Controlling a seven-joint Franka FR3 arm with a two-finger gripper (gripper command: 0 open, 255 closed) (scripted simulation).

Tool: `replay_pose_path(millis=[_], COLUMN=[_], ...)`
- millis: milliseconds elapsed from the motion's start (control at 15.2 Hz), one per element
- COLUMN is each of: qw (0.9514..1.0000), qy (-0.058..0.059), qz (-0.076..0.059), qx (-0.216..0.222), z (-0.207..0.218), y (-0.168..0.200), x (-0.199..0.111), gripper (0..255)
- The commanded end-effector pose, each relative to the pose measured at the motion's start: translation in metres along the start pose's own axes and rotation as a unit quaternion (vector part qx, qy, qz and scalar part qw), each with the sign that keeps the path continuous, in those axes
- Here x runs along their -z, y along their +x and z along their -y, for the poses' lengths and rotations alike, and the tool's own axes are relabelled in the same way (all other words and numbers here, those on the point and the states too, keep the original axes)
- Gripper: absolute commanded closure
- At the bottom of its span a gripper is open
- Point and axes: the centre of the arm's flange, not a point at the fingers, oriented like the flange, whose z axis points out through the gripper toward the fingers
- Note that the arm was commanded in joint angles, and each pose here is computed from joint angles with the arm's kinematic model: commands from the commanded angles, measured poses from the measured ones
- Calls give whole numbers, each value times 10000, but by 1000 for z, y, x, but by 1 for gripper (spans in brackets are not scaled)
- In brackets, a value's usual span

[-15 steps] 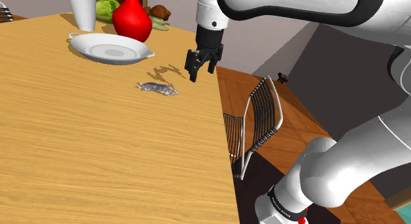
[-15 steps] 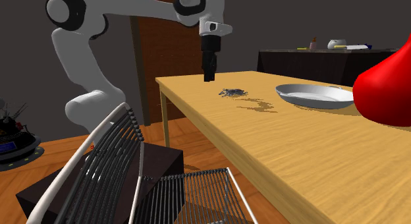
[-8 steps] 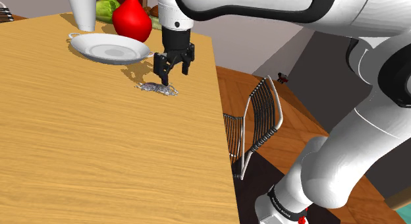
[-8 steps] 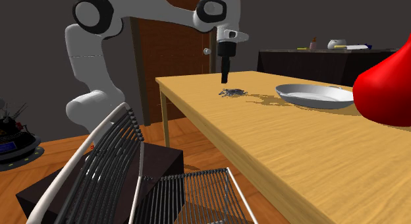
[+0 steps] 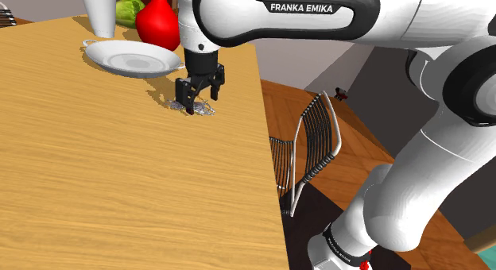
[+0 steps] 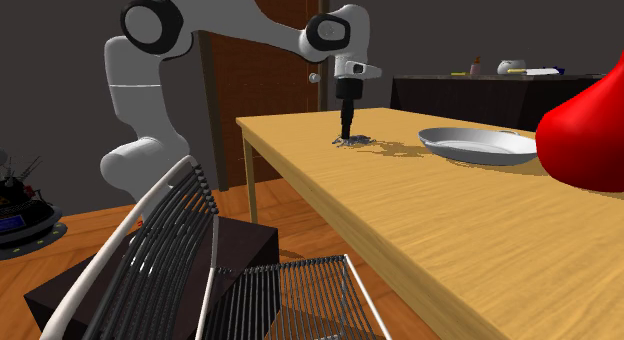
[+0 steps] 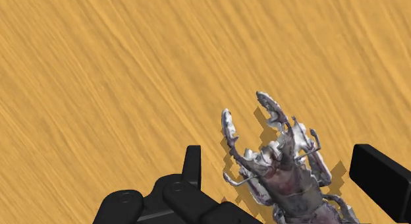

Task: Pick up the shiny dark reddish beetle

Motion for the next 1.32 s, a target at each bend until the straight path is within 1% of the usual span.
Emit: replay_pose_path(millis=[0, 66, 132, 726, 1254], qw=[10000, 10000, 10000, 10000, 10000], qy=[1, 1, 0, 1, 1], qz=[-2, -2, -2, -2, -2], qx=[0, 0, 0, 0, 0], z=[1, 1, 2, 1, -6], y=[-2, -2, -2, -2, -3], x=[-9, -9, -9, -9, 33], gripper=[0, 0, 255, 255, 255])
